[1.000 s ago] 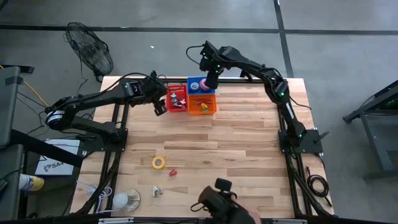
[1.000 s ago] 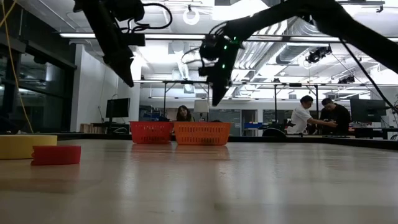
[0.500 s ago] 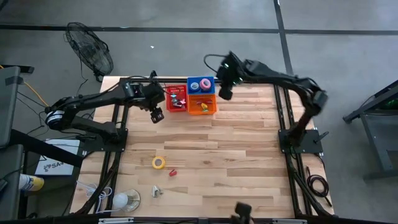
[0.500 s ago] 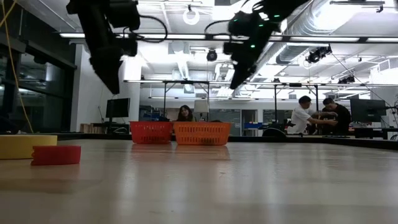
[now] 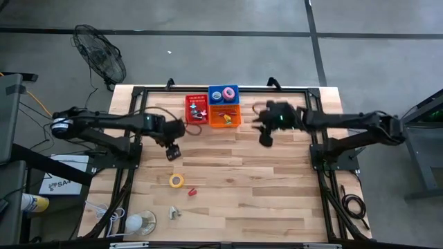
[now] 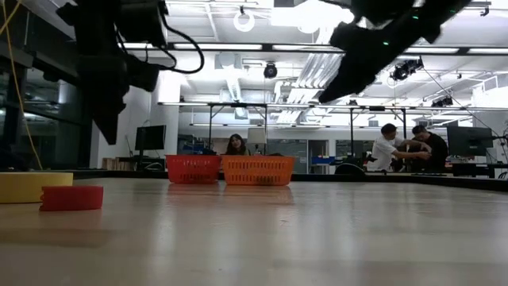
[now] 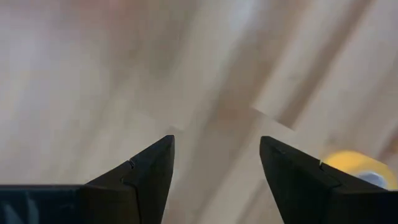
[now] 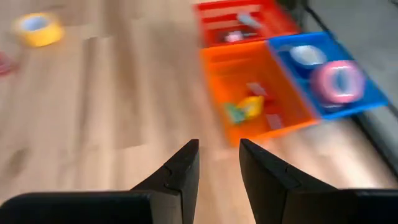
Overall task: Pick and place Stapler, Stapler remover, tape
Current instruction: Put the yellow tape into the blue bin
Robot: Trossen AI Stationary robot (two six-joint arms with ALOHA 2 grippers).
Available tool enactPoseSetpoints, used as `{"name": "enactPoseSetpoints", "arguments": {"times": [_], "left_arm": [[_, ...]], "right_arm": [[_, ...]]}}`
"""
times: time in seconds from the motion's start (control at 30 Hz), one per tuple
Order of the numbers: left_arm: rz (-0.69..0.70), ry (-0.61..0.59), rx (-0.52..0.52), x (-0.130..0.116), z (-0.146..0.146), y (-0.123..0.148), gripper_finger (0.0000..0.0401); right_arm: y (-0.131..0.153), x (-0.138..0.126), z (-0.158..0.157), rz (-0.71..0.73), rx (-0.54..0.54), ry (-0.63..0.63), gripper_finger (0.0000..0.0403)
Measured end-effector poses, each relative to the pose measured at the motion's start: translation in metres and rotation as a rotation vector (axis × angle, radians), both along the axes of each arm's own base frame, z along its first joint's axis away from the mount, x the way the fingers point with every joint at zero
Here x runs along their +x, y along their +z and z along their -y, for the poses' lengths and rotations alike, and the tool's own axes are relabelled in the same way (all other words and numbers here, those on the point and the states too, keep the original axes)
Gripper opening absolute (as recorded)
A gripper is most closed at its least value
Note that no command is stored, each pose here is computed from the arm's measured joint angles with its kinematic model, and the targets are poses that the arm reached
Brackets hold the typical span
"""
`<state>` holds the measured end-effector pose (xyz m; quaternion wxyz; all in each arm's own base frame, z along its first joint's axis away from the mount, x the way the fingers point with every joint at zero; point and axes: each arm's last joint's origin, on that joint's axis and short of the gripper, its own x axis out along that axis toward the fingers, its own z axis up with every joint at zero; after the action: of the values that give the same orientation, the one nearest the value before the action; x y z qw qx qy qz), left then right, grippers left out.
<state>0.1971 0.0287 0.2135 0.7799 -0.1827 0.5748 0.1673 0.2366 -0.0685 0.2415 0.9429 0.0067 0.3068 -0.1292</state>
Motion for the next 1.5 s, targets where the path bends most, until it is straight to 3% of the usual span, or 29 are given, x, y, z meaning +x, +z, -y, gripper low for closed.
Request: {"name": "enactPoseSetpoints", "arguments": {"times": [0.17, 0.3, 0.6, 1.07, 1.23, 1.5], "left_arm": [[0.010, -0.037, -0.026, 0.003, 0.027, 0.000, 0.0231], [0.015, -0.047, -0.048, 0.003, 0.044, 0.000, 0.0231], [-0.014, -0.009, -0.039, 0.003, 0.074, -0.008, 0.0231], [-0.170, 0.051, -0.036, 0.016, 0.103, -0.047, 0.0231], [-0.168, 0.037, -0.065, 0.018, 0.104, -0.047, 0.0231], [-0.165, 0.011, -0.005, 0.022, 0.104, -0.034, 0.0231]], "right_arm": [[-0.029, -0.007, -0.035, 0.061, 0.039, 0.100, 0.0111], [-0.049, -0.011, -0.055, 0.070, 0.092, 0.122, 0.0138], [-0.060, -0.017, -0.092, 0.132, 0.157, 0.202, 0.0212], [-0.059, -0.027, -0.139, 0.167, 0.157, 0.222, 0.0216], [-0.058, -0.031, -0.148, 0.177, 0.155, 0.208, 0.0216], [-0.058, -0.032, -0.151, 0.184, 0.162, 0.193, 0.0216]]}}
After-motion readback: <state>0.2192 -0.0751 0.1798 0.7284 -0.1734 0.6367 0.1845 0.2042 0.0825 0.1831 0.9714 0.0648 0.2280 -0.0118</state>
